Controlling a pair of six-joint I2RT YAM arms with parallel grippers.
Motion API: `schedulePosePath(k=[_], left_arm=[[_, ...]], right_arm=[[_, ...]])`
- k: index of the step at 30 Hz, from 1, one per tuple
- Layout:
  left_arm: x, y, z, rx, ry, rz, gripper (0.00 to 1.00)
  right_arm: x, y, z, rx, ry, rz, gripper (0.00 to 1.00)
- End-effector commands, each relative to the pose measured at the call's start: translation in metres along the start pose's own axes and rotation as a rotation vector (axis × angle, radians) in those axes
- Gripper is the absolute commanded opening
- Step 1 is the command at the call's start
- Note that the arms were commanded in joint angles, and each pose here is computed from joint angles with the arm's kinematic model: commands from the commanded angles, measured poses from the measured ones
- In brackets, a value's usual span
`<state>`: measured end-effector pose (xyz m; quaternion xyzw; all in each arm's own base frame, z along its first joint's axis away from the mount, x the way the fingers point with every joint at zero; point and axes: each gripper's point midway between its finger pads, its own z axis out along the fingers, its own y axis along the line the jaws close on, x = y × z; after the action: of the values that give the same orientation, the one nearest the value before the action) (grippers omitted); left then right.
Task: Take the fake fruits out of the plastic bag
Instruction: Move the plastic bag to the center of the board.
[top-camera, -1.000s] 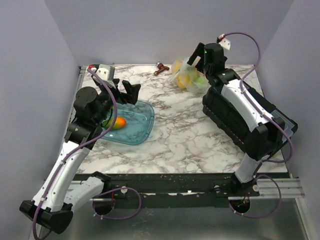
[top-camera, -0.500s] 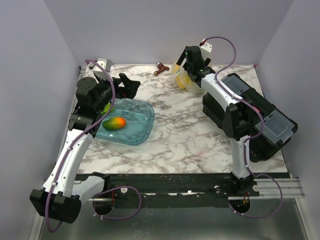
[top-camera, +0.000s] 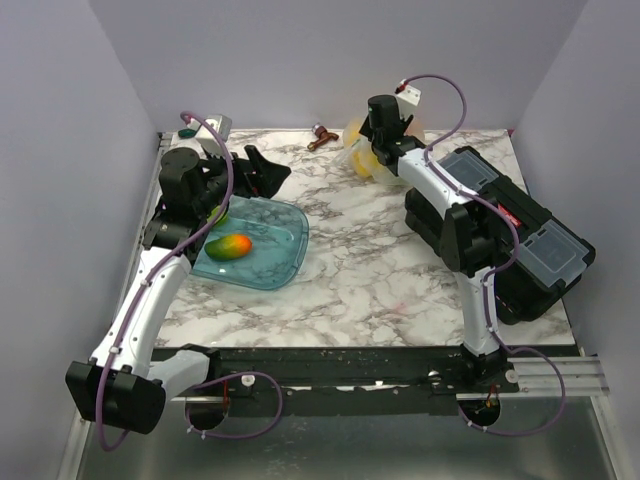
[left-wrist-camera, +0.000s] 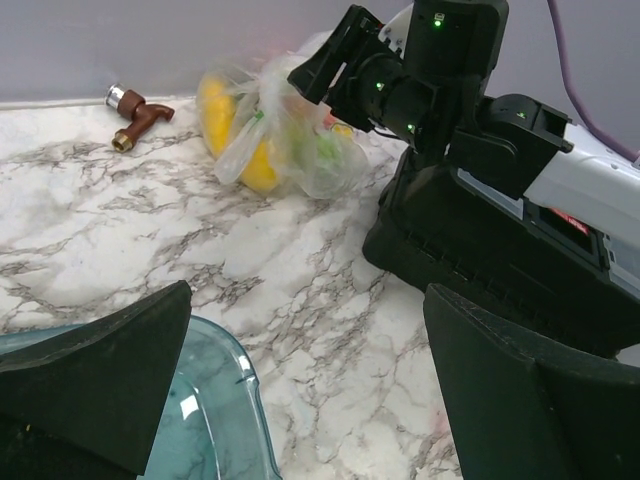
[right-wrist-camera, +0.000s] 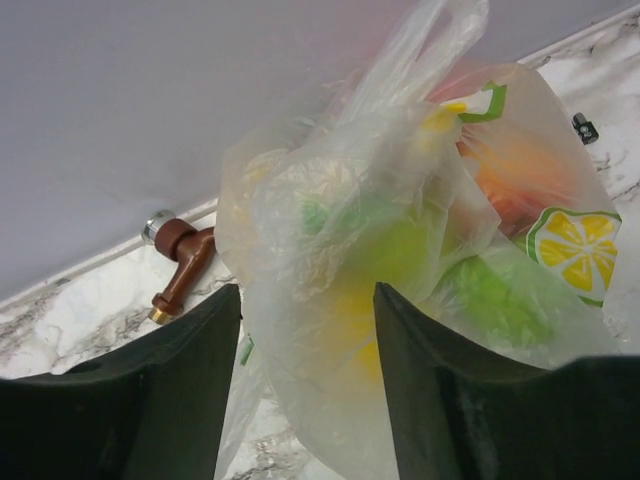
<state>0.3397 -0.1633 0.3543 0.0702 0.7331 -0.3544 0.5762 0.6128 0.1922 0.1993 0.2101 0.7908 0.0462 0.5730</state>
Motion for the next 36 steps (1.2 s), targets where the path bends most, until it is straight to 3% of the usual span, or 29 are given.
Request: schedulePosePath(k=[1,7,18,22,25,29,36], left_arm=[[-0.015,-0.009,0.0,0.037,-0.026,0.017,0.99],[-0.009,-0.007,0.007,0.048,0.008,-0.001,0.99],[-0.007,-0.007,0.01,0.055,0.024,-0.004,0.99],[-0.008,-0.009,0.008,0.06,0.024,-0.001,0.99],[-0.009,-0.009,0.007,0.058,0.018,-0.002,0.99],[-0.004,-0.011,0.011,0.074,0.031,-0.014,0.99],[0.001,-0.013,0.017,0.101,0.059,-0.047,0.99]], right_arm=[[0.02,0.003,0.006,-0.031,0.032,-0.04,0.54],[0.03,0.003,-0.002,-0.066,0.095,-0.081,0.37],[0.04,-0.005,-0.001,-0.042,0.116,-0.123,0.29],[0.046,-0.004,-0.004,-0.071,0.143,-0.135,0.19],[0.049,0.003,-0.008,-0.114,0.173,-0.144,0.02],[0.06,0.005,-0.028,-0.16,0.254,-0.135,0.01],[0.083,0.008,-0.088,-0.397,0.369,-0.171,0.01]])
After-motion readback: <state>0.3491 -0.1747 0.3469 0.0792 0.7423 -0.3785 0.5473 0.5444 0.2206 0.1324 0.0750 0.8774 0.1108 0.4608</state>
